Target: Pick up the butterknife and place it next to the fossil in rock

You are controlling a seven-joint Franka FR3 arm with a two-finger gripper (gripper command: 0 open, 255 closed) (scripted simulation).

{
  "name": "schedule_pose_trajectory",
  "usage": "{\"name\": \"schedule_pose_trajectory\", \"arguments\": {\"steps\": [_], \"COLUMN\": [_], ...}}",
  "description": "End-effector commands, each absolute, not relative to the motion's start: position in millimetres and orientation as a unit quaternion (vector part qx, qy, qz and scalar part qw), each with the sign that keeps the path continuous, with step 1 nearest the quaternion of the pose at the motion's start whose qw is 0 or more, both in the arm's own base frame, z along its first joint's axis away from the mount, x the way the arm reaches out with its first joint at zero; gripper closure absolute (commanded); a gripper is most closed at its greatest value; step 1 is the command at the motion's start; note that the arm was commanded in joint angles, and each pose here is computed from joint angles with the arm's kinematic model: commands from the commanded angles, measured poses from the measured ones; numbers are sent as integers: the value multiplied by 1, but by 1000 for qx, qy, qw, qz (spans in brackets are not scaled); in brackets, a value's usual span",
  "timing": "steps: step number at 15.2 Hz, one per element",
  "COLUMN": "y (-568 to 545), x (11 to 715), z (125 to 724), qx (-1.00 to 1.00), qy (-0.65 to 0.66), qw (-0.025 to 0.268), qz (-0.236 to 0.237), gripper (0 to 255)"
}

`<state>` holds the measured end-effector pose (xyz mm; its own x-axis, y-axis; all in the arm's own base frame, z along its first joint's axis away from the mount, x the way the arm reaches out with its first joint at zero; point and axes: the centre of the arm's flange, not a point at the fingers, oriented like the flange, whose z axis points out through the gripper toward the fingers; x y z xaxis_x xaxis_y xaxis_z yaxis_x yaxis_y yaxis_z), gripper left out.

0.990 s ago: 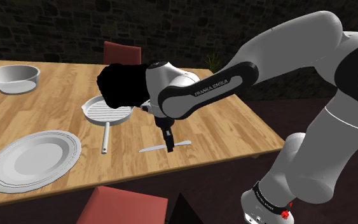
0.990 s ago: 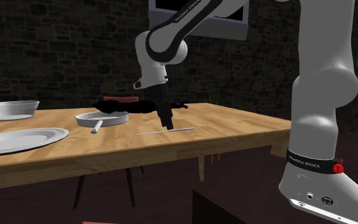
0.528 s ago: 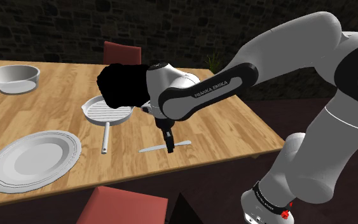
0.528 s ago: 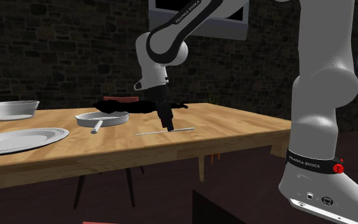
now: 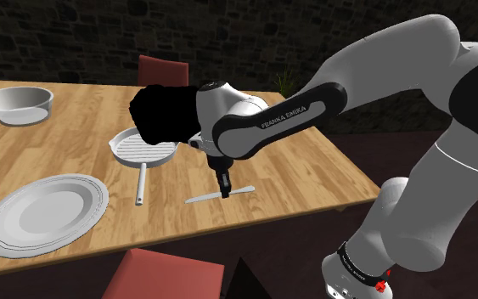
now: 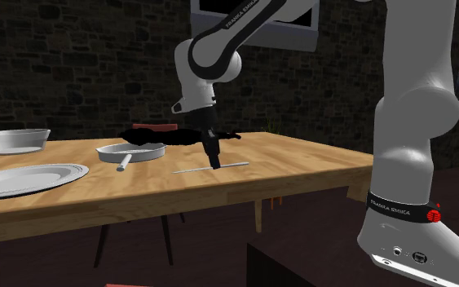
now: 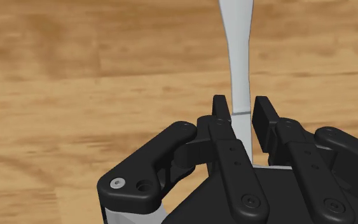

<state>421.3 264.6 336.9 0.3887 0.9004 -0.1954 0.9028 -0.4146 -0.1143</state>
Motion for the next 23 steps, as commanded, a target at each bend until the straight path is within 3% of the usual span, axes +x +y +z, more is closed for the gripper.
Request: {"name": "schedule_pose_trajectory", "arguments": {"steps": [1, 23], "y": [263, 265], "x": [419, 420], "z": [332, 442], "qx": [832, 832], "qy": [541, 541], "qw": [5, 5], "qz": [-121, -121], "gripper": [255, 255]}}
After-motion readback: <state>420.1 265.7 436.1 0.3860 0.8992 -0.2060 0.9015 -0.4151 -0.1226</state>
